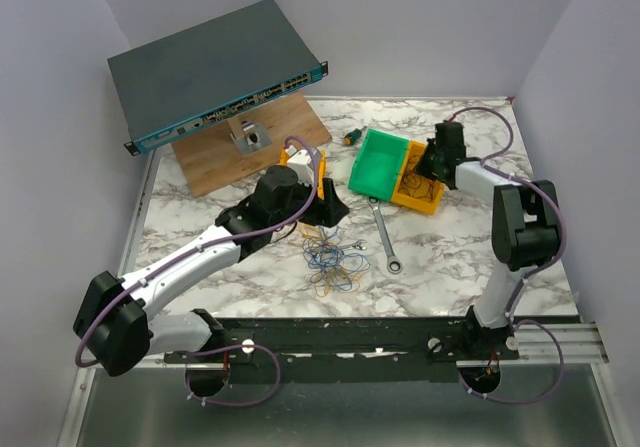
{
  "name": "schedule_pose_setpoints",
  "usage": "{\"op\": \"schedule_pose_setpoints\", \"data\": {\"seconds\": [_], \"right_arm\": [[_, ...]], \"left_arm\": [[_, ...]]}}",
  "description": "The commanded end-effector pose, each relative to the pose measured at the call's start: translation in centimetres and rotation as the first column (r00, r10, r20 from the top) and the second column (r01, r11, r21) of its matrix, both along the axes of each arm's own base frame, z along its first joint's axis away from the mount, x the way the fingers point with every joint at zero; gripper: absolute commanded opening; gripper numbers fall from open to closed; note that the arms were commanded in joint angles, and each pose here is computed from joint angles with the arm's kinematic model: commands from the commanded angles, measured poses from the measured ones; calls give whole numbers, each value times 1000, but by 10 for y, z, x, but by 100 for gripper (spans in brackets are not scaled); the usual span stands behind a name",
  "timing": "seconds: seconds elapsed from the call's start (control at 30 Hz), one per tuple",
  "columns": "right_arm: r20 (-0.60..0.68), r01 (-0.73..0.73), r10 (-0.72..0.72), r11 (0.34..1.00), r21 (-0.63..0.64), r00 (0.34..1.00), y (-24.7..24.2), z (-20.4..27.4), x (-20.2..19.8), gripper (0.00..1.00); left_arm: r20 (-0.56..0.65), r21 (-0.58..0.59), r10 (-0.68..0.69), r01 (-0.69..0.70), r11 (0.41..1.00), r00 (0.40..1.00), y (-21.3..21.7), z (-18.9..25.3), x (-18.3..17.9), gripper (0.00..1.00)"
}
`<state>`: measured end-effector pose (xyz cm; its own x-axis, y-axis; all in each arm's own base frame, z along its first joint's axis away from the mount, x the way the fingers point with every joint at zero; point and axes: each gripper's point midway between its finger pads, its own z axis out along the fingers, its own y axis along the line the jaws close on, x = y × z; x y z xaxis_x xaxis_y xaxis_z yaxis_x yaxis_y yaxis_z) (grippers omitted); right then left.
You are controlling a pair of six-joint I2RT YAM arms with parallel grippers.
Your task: Untangle the cables
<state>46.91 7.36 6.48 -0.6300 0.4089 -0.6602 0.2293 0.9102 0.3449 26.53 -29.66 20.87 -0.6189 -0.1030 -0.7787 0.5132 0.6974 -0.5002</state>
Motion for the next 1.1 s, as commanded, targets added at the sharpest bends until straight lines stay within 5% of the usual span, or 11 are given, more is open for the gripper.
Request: {"op": "schedule_pose_setpoints", "data": {"seconds": [0.0, 0.17, 0.57, 0.67, 0.8, 1.07], "right_arm": [[-79, 10, -20, 993, -118, 997, -4, -27, 3, 1], [17, 32, -30, 993, -111, 999, -2, 8, -1, 30], [147, -134, 141, 989, -58, 979, 31, 100, -61, 77], [166, -331, 330, 943, -21, 929, 75, 104, -97, 78], [226, -646, 625, 763, 24, 747, 144, 105, -154, 71], [253, -856, 828, 517, 2, 501, 230, 83, -217, 63]], "left_arm": [[24, 44, 68, -69, 997, 997, 24, -10, 0, 69], [26, 89, 118, -120, 989, 993, 48, -23, -8, 75], [-24, 141, 154, -149, 979, 988, 70, -62, -25, 78], [-40, 152, 149, -142, 978, 988, 71, -72, -27, 77], [-37, 120, 162, -157, 980, 986, 76, -77, -33, 76], [-45, 40, 264, -262, 964, 963, 105, -80, -35, 74]]}}
